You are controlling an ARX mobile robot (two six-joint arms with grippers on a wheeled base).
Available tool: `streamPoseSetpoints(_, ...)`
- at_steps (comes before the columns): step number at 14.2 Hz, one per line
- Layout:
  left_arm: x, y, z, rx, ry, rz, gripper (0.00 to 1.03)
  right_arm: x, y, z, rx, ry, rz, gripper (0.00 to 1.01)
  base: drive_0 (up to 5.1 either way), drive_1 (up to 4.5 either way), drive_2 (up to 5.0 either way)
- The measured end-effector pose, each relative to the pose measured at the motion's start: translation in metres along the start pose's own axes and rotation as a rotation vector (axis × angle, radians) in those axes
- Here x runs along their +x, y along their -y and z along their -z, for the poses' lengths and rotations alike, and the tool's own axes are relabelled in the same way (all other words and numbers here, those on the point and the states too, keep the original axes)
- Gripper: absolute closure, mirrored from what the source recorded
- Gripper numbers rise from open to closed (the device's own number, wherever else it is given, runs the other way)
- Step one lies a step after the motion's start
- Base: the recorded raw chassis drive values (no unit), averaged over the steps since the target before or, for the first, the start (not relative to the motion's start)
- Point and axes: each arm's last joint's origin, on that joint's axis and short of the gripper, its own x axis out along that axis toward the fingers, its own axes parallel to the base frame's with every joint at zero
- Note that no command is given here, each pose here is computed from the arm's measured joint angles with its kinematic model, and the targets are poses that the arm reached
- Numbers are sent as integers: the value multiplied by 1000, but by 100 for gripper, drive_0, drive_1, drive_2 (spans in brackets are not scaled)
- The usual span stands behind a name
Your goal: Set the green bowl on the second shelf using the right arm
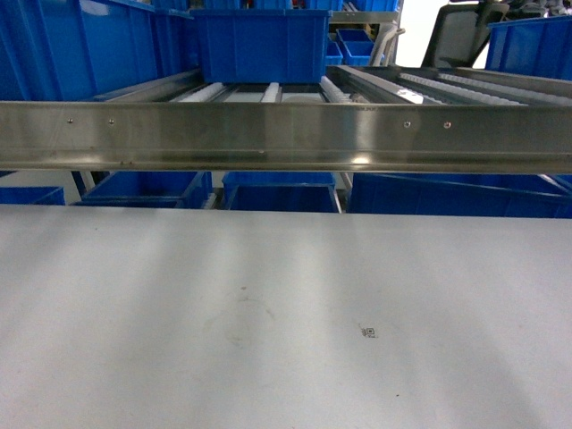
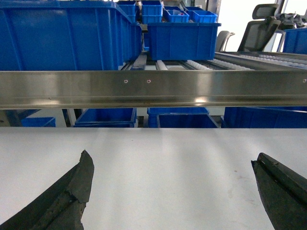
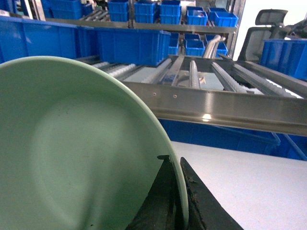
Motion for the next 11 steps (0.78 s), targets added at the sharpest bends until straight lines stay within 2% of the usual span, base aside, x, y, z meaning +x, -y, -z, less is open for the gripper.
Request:
streamPoseSetpoints(1,0,0,0,0,0,0,5,-2,-4,3,-3,1,2,99,0,0,0)
streamPoseSetpoints(4,0,0,0,0,0,0,5,-2,-4,8,2,-17,11,99,0,0,0)
streamPoseSetpoints(11,0,0,0,0,2,1,5,-2,-3,8,2,-18,13,99,-478,137,348)
